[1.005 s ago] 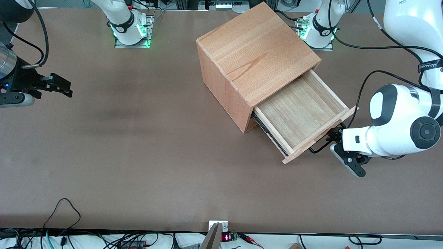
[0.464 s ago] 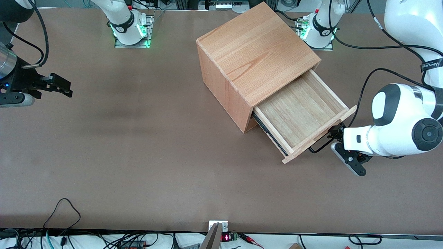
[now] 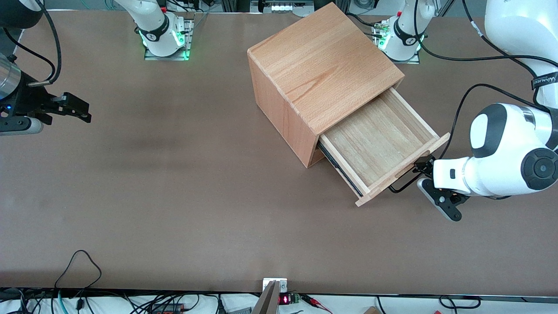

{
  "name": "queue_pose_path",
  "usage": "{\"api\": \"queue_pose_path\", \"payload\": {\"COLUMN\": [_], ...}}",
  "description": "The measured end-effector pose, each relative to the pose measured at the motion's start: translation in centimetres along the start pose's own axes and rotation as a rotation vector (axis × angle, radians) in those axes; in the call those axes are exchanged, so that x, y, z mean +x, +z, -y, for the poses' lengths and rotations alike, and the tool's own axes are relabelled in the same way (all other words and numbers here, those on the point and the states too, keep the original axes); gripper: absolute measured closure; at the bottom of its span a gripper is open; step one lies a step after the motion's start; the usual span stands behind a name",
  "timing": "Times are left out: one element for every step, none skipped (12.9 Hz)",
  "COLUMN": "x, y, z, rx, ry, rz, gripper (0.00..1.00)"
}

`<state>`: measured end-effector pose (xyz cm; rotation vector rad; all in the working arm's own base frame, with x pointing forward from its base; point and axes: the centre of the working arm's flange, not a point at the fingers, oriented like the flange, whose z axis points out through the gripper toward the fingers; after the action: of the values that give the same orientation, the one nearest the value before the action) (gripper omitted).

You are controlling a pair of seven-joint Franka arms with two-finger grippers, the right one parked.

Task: Open top drawer with left arm

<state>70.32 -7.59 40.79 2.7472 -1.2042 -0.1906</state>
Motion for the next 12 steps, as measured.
{"api": "queue_pose_path", "payload": {"x": [0.0,-0.1,-0.1,-0.1,-0.1,-0.1,-0.1,-0.2,-0.3,-0.5,-0.9,-1.4], "y": [-0.5,-1.2,-2.2,-2.9,-3.4,-3.8,-4.1,-4.4,-4.8,-5.3,-5.8,-6.4], "z": [0.0,-0.1,-0.1,-0.2,-0.2,-0.2,-0.1,0.0,0.1,0.3,0.6,1.0], "rx": [0.0,0.003,0.007,0.011,0.015,0.02,0.025,0.029,0.034,0.041,0.047,0.052], "ry": [0.0,0.001,0.001,0.001,0.002,0.002,0.001,-0.001,-0.005,-0.016,-0.039,-0.068], "rz": [0.0,-0.004,-0.008,-0.013,-0.018,-0.024,-0.03,-0.035,-0.04,-0.047,-0.054,-0.062], "gripper": [0.0,0.0,0.0,0.0,0.0,0.0,0.0,0.0,0.0,0.0,0.0,0.0]}}
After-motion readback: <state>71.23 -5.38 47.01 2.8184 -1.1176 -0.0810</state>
